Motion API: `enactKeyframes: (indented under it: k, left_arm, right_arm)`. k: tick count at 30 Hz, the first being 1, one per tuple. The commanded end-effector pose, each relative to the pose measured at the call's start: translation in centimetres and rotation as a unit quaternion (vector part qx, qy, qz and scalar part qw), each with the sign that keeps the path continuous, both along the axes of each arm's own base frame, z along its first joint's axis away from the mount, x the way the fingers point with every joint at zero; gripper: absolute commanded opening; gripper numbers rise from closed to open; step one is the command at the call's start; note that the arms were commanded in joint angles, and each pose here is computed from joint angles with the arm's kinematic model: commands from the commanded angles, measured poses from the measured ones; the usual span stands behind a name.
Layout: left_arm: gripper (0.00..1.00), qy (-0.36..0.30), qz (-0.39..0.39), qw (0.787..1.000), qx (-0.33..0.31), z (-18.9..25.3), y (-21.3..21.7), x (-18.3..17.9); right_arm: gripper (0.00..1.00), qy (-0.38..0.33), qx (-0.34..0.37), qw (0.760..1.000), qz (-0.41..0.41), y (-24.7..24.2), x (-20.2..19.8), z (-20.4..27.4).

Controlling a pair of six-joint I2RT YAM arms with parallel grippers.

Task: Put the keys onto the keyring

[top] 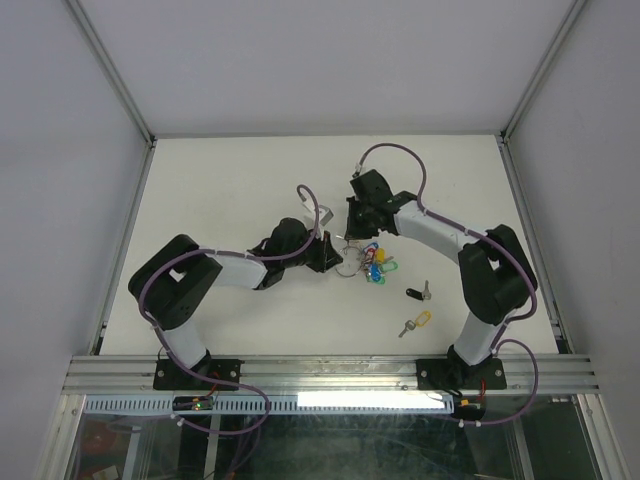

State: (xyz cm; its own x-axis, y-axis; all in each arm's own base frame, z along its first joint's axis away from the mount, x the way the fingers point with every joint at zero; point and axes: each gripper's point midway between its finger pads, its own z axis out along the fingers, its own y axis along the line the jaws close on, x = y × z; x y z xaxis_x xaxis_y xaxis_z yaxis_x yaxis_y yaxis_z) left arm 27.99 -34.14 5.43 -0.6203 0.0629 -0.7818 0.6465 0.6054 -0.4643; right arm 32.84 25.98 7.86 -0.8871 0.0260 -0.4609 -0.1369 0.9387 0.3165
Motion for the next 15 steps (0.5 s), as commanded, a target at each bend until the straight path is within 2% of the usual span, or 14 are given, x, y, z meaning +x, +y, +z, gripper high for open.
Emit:
enactKeyframes:
  k: [1,6,8,11,15]
  left_arm:
    - [0.0,-0.037,-0.012,0.999,-0.032,3.1,-1.5,1.0]
    - [0.0,-0.053,-0.002,0.999,0.011,4.3,0.1,1.1]
    - [0.0,-0.065,-0.002,0.997,0.044,5.4,1.0,1.1]
    - [0.0,-0.08,-0.011,0.991,0.109,7.0,2.3,0.9]
    - [0.0,-0.097,-0.033,0.977,0.187,9.5,2.1,-0.3]
  right_arm:
    - [0.0,-0.045,0.036,0.998,-0.011,0.2,0.9,3.5]
    - [0.03,-0.066,0.035,0.997,-0.024,-0.9,0.7,4.8]
    - [0.11,-0.082,0.034,0.996,-0.031,-1.6,0.4,5.7]
    - [0.29,-0.119,0.034,0.991,-0.044,-3.0,-0.1,7.6]
    - [0.41,-0.182,0.055,0.981,-0.043,-4.5,-1.4,11.3]
